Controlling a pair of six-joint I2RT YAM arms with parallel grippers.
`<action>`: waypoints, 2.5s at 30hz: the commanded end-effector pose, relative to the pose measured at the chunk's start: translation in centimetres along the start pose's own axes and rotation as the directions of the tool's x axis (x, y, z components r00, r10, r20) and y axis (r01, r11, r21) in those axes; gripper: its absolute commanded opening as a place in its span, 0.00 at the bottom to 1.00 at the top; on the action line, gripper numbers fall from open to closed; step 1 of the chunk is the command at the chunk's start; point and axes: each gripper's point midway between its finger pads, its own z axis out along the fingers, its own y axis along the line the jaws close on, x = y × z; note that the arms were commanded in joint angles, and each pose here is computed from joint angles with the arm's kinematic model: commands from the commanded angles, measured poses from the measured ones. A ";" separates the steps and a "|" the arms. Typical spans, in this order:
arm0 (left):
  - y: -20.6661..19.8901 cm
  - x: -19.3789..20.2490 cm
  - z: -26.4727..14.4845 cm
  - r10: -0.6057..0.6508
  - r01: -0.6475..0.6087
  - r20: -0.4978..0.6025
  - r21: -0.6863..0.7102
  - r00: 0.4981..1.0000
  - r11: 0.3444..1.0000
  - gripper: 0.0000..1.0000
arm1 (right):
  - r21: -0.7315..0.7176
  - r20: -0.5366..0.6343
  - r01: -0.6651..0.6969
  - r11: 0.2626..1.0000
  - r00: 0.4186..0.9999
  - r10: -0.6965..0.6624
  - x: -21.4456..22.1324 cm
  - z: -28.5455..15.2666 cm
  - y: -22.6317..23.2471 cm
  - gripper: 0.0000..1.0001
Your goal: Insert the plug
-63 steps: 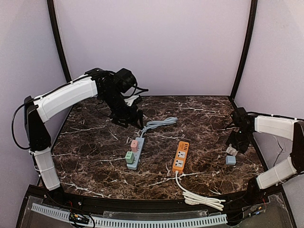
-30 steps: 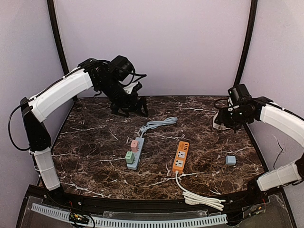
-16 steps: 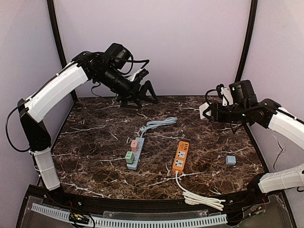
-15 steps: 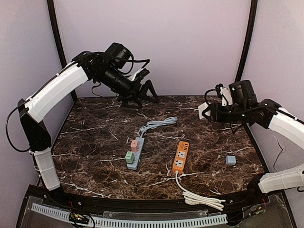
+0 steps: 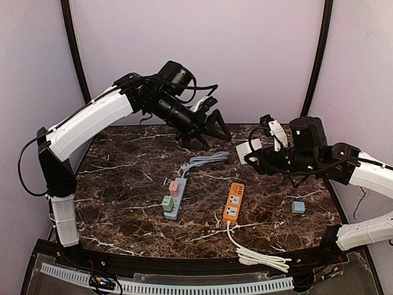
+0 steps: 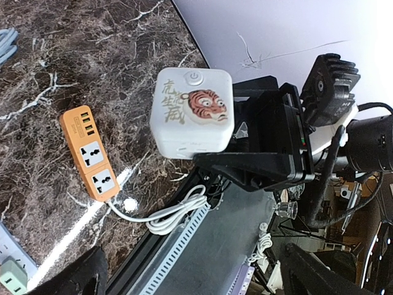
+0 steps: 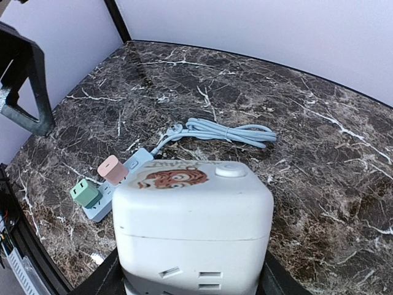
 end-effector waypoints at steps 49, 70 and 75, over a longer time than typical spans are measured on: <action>-3.2 -5.3 -0.3 -0.694 0.655 0.104 0.259 0.712 0.710 0.85 | 0.549 0.205 0.673 0.496 0.467 -0.860 -7.8 0.1 2.9 0.00; -1.0 -5.9 1.5 -0.710 0.677 0.106 0.230 0.697 0.699 0.78 | 0.560 0.162 0.716 0.417 0.399 -0.903 -8.2 1.5 4.8 0.00; -0.6 -5.7 2.0 -0.709 0.680 0.100 0.217 0.698 0.700 0.77 | 0.559 0.156 0.722 0.407 0.391 -0.907 -8.1 1.8 5.3 0.00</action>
